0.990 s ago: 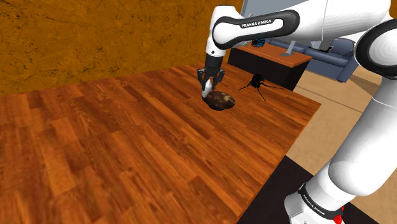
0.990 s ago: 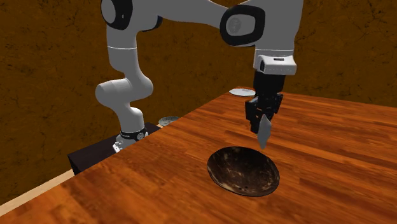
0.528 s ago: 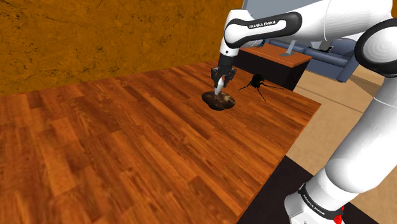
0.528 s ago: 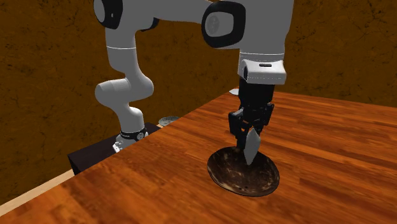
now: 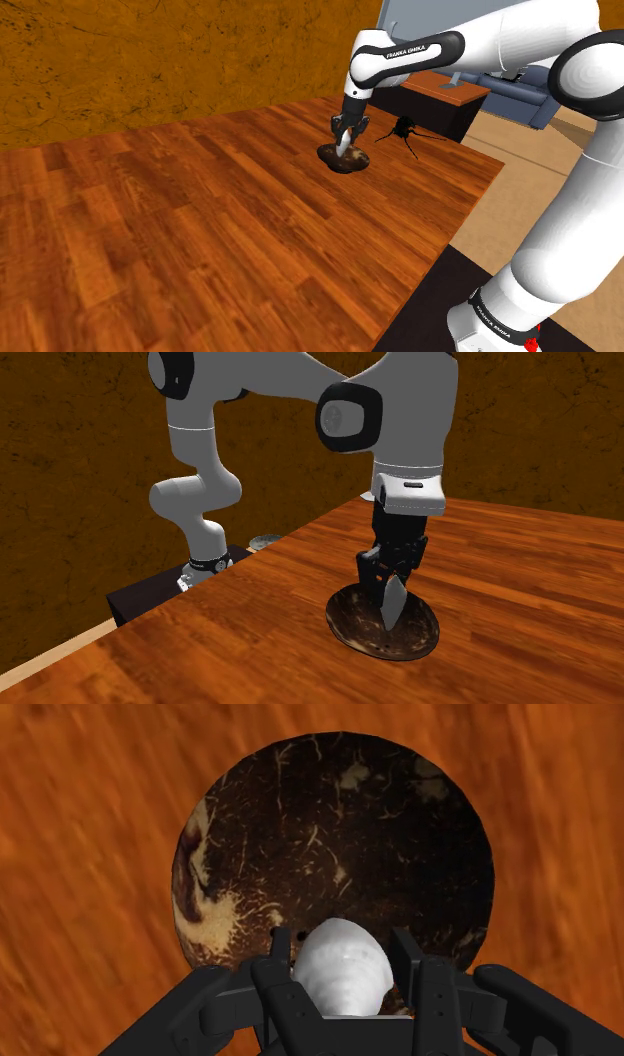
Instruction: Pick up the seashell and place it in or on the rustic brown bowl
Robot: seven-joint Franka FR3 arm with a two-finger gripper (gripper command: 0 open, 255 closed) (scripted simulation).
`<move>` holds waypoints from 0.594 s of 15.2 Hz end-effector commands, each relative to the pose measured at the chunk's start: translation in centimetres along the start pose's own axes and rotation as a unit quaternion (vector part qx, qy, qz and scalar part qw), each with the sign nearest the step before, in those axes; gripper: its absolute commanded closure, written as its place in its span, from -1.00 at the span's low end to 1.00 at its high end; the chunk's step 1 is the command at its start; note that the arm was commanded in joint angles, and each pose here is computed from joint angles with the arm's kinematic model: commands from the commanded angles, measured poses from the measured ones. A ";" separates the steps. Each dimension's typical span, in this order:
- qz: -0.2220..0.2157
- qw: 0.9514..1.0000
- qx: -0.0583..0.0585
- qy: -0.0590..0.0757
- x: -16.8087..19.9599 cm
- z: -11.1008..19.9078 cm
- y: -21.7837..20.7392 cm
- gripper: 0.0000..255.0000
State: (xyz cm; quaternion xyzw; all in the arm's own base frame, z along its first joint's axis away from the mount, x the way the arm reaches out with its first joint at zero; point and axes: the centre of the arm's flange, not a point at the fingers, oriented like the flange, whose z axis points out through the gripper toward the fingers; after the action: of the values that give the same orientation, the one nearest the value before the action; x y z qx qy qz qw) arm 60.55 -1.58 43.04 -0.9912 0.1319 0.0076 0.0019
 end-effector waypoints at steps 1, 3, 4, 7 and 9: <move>0.000 1.000 0.000 0.000 0.0 1.2 0.0 1.00; 0.000 1.000 0.000 0.000 0.0 2.3 0.0 1.00; 0.000 1.000 0.000 0.000 0.0 3.0 0.0 1.00; 0.000 1.000 0.000 0.000 0.0 3.0 0.0 1.00; 0.000 1.000 0.000 0.000 0.0 3.0 0.0 1.00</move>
State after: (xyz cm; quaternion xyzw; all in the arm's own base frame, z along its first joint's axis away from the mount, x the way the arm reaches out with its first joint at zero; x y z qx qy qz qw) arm 60.55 -1.56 40.21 -0.9913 0.1317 0.0058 0.0020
